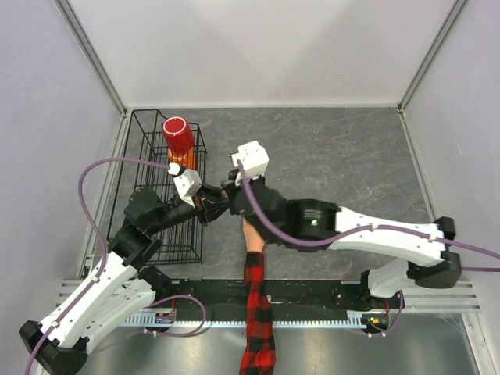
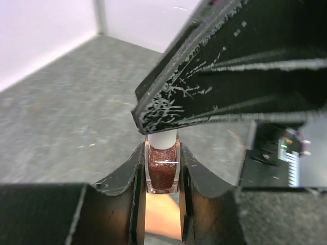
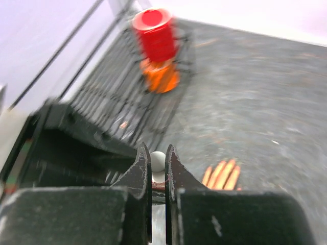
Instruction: Paint the nails
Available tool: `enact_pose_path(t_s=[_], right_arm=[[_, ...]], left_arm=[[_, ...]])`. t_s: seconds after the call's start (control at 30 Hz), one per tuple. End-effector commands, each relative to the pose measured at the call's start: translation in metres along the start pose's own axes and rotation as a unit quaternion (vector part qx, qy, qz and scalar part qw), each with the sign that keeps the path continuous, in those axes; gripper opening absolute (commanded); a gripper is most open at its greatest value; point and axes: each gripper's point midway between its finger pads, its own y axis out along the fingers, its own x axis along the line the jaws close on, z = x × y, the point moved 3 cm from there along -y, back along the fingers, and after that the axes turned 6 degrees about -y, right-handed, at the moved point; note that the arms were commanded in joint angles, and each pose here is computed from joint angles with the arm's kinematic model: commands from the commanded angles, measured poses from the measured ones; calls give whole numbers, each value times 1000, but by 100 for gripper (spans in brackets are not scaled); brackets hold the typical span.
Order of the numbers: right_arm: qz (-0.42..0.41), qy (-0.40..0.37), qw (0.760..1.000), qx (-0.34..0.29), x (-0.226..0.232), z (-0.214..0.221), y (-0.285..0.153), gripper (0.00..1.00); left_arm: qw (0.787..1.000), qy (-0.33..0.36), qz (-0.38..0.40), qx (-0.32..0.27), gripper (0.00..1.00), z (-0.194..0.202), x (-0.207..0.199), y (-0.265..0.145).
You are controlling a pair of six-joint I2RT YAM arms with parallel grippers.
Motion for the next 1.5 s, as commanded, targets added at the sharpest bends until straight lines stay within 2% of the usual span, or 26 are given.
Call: enact_pose_path(t_s=[0.0, 0.13, 0.17, 0.23, 0.27, 0.37, 0.43, 0.47, 0.53, 0.67, 0.7, 0.8, 0.9, 1.13, 1.37, 1.47], right_arm=[[61, 13, 997, 39, 40, 51, -3, 0], [46, 7, 998, 41, 34, 40, -4, 0], [38, 6, 998, 46, 32, 38, -5, 4], [15, -4, 998, 57, 21, 32, -7, 18], [12, -10, 998, 61, 16, 31, -9, 33], [-15, -32, 997, 64, -4, 21, -21, 57], [-25, -50, 997, 54, -21, 11, -34, 66], [-44, -46, 997, 44, -28, 2, -46, 67], [-50, -59, 996, 40, -42, 1, -52, 68], [-149, -61, 986, 36, -54, -3, -68, 68], [-215, -63, 973, 53, -46, 6, -72, 68], [-309, -66, 948, 45, -35, 4, -86, 67], [-363, -67, 928, 40, -26, 1, -93, 64], [-398, -66, 915, 30, -17, -5, -82, 52], [-406, -67, 911, 29, -13, -8, -71, 47], [-405, -68, 911, 30, -12, -9, -68, 33]], left_arm=[[987, 66, -119, -83, 2, -37, 39, 0], [991, 65, -81, -81, 2, -38, 28, 5], [992, 65, -74, -81, 2, -39, 26, 5], [994, 65, -46, -75, 2, -37, 18, 7], [995, 65, -34, -74, 2, -38, 15, 8], [996, 63, 15, -67, 2, -37, 2, 11], [995, 60, 48, -58, 2, -35, -7, 13], [995, 54, 57, -56, 2, -34, -9, 14], [993, 51, 96, -46, 2, -32, -19, 15], [982, 22, 188, -11, 2, -23, -39, 19], [972, 25, 234, -8, 2, -24, -51, 15], [950, 7, 313, 10, 2, -21, -67, 10], [936, -20, 351, 32, 2, -16, -74, 7], [927, -27, 373, 39, 2, -17, -79, 3], [924, -36, 377, 48, 2, -14, -78, 4], [926, -37, 372, 45, 2, -15, -77, 6]])
